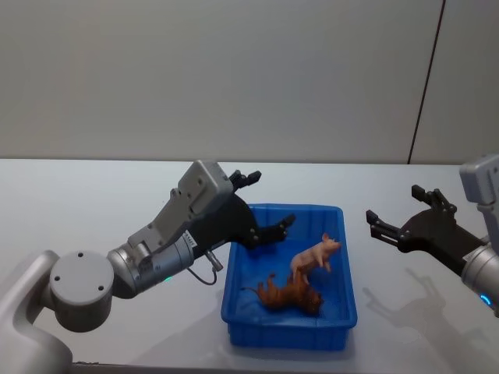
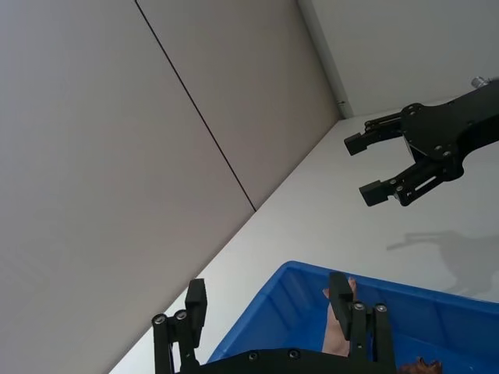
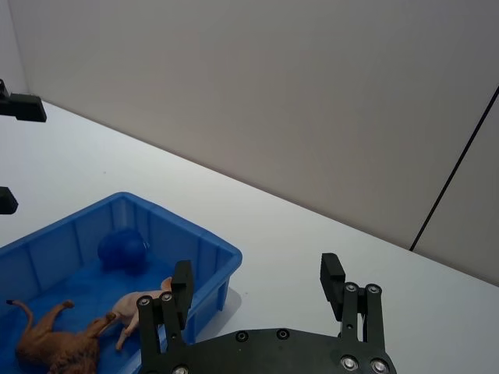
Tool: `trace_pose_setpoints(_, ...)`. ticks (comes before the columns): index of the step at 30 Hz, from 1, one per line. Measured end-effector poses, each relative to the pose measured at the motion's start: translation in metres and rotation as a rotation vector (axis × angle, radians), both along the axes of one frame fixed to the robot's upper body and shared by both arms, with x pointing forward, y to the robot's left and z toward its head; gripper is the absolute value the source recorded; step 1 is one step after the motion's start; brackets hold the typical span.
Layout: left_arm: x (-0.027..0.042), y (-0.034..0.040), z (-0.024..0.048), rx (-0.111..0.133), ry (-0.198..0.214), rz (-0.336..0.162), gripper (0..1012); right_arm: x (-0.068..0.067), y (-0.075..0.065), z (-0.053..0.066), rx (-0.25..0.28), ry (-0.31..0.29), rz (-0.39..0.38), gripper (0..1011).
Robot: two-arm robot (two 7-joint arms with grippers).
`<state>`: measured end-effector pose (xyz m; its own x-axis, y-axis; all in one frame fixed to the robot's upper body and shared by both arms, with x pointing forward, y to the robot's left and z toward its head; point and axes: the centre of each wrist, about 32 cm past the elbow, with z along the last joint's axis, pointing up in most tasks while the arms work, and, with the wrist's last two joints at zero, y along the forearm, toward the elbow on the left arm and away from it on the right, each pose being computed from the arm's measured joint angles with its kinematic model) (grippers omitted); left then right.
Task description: Pick up the two dolls from the table and place them into the box.
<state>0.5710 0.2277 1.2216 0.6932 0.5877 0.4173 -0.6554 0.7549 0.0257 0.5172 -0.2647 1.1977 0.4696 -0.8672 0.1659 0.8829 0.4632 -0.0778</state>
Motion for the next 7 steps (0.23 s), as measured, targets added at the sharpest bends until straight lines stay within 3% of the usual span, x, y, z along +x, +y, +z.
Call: trace_pose_setpoints(7, -0.0016, -0.002, 0.0036, 0.001, -0.012, 0.0, 1002, 0.0, 0.0, 0.0, 0.0, 0.0, 0.0, 1001)
